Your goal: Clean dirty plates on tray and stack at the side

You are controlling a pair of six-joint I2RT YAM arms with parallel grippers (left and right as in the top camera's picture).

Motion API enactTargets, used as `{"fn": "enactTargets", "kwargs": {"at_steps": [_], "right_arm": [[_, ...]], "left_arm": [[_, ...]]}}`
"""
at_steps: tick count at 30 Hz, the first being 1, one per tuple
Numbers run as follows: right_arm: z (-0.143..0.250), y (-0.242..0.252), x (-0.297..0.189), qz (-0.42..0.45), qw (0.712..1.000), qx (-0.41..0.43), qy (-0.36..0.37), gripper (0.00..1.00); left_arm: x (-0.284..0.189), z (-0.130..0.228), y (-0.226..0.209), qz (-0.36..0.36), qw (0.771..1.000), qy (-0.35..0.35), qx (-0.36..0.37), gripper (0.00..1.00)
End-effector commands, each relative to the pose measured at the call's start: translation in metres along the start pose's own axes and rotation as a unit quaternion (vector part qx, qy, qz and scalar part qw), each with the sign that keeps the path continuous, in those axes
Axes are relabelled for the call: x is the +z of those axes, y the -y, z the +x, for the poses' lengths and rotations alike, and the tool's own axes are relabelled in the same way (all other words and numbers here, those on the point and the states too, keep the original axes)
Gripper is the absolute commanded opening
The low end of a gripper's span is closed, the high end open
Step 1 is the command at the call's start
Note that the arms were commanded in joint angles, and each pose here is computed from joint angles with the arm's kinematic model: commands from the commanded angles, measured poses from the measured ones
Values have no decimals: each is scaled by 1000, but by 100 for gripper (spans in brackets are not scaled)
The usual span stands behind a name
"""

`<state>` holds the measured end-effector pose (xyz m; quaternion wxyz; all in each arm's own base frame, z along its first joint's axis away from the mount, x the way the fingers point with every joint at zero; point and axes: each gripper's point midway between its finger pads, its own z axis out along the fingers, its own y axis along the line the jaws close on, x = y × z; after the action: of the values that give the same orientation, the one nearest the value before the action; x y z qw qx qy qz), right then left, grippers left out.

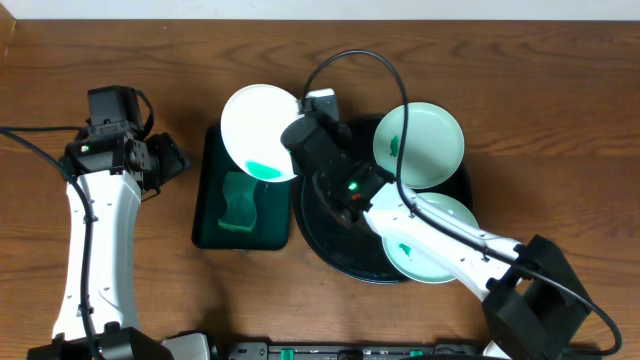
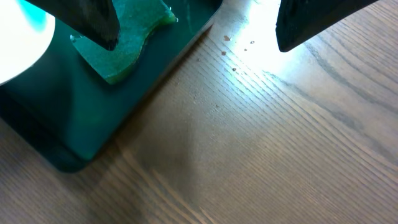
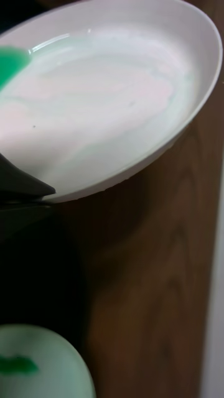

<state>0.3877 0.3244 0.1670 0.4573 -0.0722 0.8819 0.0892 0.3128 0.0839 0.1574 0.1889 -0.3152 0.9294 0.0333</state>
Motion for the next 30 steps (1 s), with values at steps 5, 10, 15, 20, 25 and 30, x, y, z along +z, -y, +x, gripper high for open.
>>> {"fn": "enactTargets", "kwargs": {"at_steps": [5,10,15,20,25,30], "right_arm": [[-30,-7,-9,36,988,-132,68,1],[-42,-16,-12,31,978,-182,94,1],[-57,-29,-19,28,958,-257,127,1],[-71,-42,-28,36,927,-337,163,1],[-85,-53,-41,60,892,-403,196,1],[-91,-65,-51,65,874,-428,218,1]], "left_arm": [[-5,-5,-1,-2,1000,8,-5,80],[-5,-5,-1,-2,1000,8,-5,81],[-5,-5,-1,-2,1000,9,-5,81],[-5,-5,-1,-2,1000,8,-5,81],[-5,-5,-1,-2,1000,9,-5,81],[-5,-5,-1,-2,1000,9,-5,81]]}}
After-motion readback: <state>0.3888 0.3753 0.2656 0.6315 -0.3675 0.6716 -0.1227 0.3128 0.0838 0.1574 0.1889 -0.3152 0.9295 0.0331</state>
